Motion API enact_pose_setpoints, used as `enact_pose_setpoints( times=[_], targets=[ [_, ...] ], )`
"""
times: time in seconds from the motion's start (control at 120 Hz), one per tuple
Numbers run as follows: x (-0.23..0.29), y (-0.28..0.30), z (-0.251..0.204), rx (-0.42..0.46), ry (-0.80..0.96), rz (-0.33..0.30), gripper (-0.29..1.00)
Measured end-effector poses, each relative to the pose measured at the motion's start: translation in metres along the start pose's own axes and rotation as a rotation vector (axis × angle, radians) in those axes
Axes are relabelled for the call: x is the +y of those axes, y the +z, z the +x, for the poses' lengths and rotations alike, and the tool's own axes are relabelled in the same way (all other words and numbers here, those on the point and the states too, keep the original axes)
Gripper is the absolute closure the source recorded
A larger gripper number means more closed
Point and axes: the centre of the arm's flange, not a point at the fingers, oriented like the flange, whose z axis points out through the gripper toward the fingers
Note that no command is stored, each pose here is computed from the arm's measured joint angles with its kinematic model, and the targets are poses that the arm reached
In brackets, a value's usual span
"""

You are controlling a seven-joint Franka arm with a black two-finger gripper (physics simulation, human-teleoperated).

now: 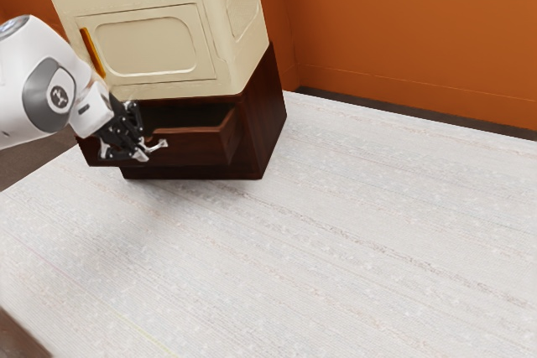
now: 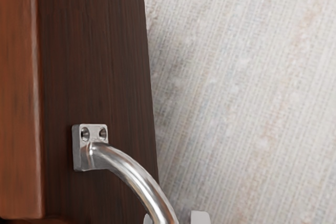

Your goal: Pull the drawer handle with one arm to open the drawer

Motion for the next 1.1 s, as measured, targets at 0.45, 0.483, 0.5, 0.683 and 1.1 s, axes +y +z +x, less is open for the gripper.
enact_pose_setpoints(
  times=[0.45,0.483,0.5,0.683,1.1],
  targets=[
    [0.053,-0.021,0.004,0.027,0.027,0.001,0.76],
    [0.057,-0.023,0.004,0.03,0.028,0.002,0.76],
    [0.059,-0.024,0.004,0.031,0.029,0.003,0.76],
    [0.074,-0.033,0.01,0.038,0.049,0.01,0.76],
    [0.078,-0.03,0.012,0.037,0.045,-0.011,0.6]
  ],
)
